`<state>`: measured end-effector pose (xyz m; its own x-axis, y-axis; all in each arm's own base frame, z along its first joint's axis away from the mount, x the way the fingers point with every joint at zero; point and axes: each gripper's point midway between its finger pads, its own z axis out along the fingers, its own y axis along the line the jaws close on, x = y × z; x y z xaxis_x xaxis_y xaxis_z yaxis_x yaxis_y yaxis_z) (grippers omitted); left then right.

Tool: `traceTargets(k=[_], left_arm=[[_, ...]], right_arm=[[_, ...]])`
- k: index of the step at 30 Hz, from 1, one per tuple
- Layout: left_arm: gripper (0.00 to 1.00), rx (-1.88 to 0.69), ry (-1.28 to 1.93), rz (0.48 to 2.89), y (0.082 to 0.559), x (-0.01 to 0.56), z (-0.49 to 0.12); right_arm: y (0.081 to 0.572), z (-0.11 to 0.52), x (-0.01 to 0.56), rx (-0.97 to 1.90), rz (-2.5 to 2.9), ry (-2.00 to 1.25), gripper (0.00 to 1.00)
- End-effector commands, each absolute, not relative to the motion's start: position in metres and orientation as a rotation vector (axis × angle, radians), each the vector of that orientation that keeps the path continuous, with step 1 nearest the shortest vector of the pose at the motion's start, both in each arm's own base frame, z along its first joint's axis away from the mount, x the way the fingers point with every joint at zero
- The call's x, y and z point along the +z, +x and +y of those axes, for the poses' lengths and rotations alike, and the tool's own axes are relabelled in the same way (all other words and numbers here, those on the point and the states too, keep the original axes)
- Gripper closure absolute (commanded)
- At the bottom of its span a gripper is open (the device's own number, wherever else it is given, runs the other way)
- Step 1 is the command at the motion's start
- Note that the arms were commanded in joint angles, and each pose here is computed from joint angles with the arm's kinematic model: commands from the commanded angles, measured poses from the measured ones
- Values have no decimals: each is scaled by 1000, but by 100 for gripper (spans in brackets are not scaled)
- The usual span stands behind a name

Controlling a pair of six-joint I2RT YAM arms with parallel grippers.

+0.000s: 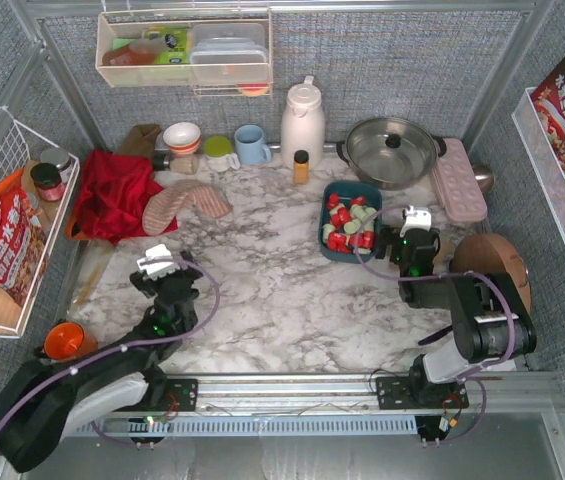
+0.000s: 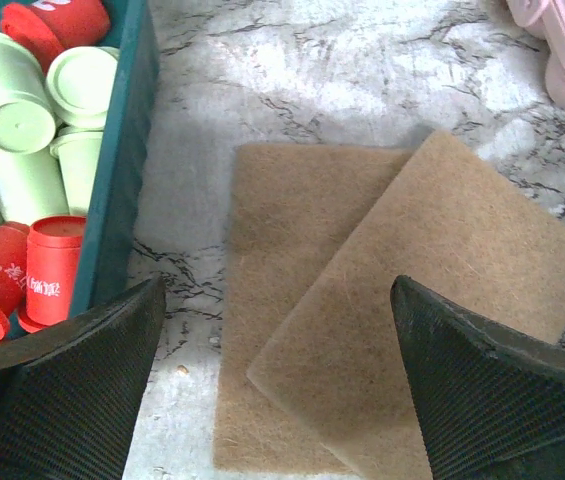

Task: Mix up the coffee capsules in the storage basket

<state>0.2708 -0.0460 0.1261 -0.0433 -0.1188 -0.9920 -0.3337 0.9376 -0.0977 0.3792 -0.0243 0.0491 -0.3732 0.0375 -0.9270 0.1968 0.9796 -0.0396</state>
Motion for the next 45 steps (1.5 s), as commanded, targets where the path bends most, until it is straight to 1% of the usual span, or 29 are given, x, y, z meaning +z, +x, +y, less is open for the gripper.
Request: traceTargets(k=[1,5,8,11,14,16,19,22,24,26,28,30,32,35,38,39,41,43,45], left_arm=[[1,179,-362,1552,298,152,-45],[0,370,-273,1558,315,158,-30],[0,558,-235,1613,322,147,-10],[0,592,-257,1652,319,113,9],[0,633,-283,1620,320,112,17],[0,581,-246,1619,328,114,9],[1,463,-169,1526,337,126,1],[0,508,-86,1483,341,125,6],[0,531,-122,1452,339,129,14],[0,486,-174,1452,327,126,21],[3,360,-215,1427,319,127,33],[1,238,-257,1426,323,121,49],[1,212,-315,1419,330,120,61],[1,206,-329,1440,338,117,63],[1,268,-380,1604,363,92,73],[1,283,-392,1614,365,93,74],[1,246,-327,1601,362,97,64],[1,222,-264,1596,369,97,57],[1,217,-270,1622,368,94,56]], right_arm=[[382,-15,50,-122,1960,118,1],[382,-15,50,-121,1961,119,1],[382,-15,50,-121,1960,118,1],[382,-15,50,-122,1960,117,1],[383,-14,51,-122,1957,117,1],[382,-14,50,-122,1960,116,1],[382,-14,51,-122,1959,116,1],[382,-15,51,-123,1958,116,1],[382,-14,50,-124,1959,115,1],[382,-14,50,-124,1959,115,1],[382,-15,50,-125,1960,116,1],[383,-14,51,-124,1958,114,1],[382,-14,51,-124,1959,113,1],[382,-14,50,-127,1960,114,1],[382,-14,51,-123,1959,113,1],[382,-14,50,-124,1960,114,1],[382,-14,51,-124,1958,114,1],[382,-14,51,-123,1958,114,1],[382,-14,50,-124,1961,114,1]])
